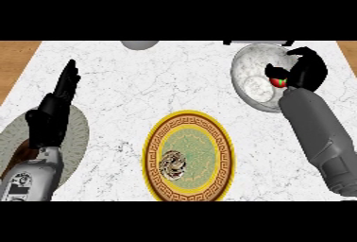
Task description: Pick the tomato from the plate and place it in the bowl
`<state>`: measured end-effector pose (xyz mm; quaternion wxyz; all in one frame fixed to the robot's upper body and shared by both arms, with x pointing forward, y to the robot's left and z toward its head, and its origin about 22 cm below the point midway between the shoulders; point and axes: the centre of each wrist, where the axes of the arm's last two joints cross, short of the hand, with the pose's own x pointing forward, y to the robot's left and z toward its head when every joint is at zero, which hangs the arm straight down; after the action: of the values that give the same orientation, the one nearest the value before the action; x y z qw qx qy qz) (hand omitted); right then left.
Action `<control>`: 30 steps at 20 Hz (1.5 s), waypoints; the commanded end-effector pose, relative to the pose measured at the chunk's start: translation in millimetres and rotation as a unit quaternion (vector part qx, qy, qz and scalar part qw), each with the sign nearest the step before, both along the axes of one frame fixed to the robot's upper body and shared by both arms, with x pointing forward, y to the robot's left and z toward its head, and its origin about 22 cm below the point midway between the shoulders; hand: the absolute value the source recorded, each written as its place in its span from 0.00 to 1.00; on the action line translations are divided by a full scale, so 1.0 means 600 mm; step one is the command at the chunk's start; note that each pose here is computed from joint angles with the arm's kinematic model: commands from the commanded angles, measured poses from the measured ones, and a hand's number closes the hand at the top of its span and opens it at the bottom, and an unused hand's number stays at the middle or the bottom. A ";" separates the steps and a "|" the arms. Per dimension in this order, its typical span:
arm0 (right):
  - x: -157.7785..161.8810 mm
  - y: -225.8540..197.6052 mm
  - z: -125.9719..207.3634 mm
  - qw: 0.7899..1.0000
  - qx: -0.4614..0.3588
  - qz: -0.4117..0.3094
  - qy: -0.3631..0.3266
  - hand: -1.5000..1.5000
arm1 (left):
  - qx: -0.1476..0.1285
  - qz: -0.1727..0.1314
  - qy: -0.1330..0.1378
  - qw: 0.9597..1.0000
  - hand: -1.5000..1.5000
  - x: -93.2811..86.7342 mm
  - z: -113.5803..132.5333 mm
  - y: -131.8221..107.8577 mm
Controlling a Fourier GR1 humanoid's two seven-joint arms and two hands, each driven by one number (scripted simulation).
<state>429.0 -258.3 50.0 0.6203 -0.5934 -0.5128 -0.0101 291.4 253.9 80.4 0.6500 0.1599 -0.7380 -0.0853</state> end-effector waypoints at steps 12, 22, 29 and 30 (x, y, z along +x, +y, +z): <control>-0.022 -0.051 -0.014 0.982 0.093 0.069 -0.148 0.00 | -0.004 0.015 0.011 1.000 0.50 -0.016 -0.020 0.019; -0.126 -0.095 -0.034 0.957 0.164 0.122 -0.207 0.00 | 0.006 0.030 0.020 0.999 0.50 -0.003 -0.004 0.047; -0.263 -0.067 -0.067 0.948 0.184 0.163 -0.203 0.00 | 0.001 0.033 0.013 0.999 0.50 0.000 0.000 0.027; -0.285 -0.088 -0.069 0.945 0.187 0.175 -0.203 0.00 | 0.000 0.031 0.015 0.999 0.50 -0.019 -0.010 0.031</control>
<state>297.4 -311.2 9.4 0.5951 -0.3777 -0.6985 -0.1235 283.2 274.2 74.1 0.6645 0.1814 -0.7218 -0.0671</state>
